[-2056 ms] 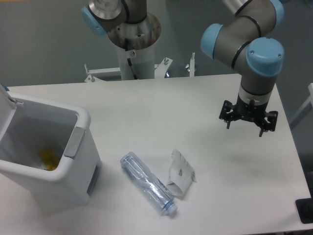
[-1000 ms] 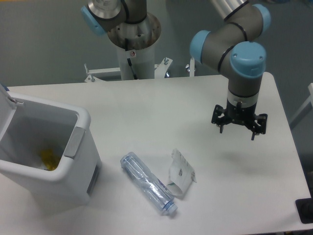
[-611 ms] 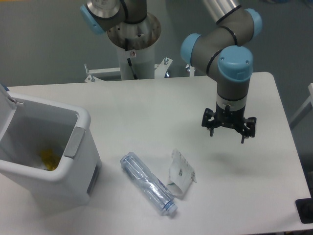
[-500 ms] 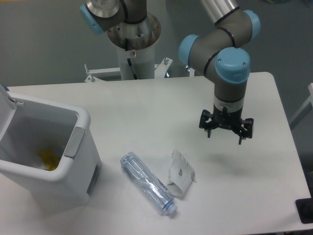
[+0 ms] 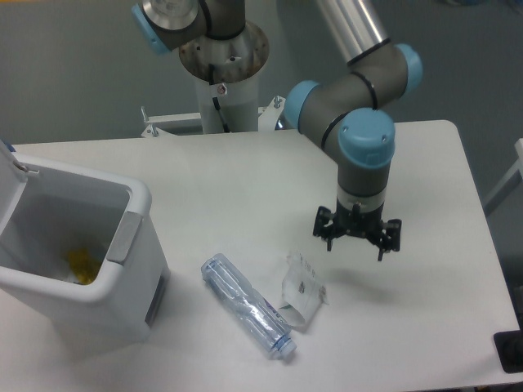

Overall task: Place the trash in the trash can
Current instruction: 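Lower the gripper onto the crumpled white paper and close on it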

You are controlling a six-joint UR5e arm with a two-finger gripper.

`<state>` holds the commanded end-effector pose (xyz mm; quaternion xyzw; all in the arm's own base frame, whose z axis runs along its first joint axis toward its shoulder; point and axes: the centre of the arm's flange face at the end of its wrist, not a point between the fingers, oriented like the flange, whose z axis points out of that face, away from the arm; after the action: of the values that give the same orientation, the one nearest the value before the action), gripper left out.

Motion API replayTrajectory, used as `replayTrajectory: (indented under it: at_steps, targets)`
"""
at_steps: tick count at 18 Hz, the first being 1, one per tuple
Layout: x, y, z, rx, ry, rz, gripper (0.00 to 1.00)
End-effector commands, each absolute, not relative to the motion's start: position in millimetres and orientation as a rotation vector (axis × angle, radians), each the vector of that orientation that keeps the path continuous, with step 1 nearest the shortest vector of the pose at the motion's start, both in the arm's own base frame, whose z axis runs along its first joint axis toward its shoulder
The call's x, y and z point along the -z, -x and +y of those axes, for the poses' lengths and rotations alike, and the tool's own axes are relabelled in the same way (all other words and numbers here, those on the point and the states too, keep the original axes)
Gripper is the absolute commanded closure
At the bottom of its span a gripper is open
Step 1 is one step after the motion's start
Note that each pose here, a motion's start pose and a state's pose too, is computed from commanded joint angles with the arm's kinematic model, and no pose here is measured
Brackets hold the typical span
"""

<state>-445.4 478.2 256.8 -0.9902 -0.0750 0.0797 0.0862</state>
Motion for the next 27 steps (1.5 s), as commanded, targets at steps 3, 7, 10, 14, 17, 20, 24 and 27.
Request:
replayTrajectory:
  at_steps: [3, 7, 10, 14, 17, 20, 24, 27]
  targets:
    - [-252, 429, 490, -0.219, 2.952, -0.247, 0.0]
    - [-259, 409, 501, -0.214, 2.936, -0.293, 0.0]
    - [-252, 383, 513, -0.187, 2.947, -0.291, 0.0]
    - [-231, 376, 517, -0.174, 2.983, -0.262, 0.0]
    - [-219, 379, 518, -0.214, 3.021, -0.262, 0.0]
    - [-220, 384, 517, -0.263, 3.043, -0.277, 0.45]
    - [-218, 390, 521, -0.276, 3.038, -0.289, 0.97]
    - [-220, 392, 523, -0.282, 3.033, -0.289, 1.0]
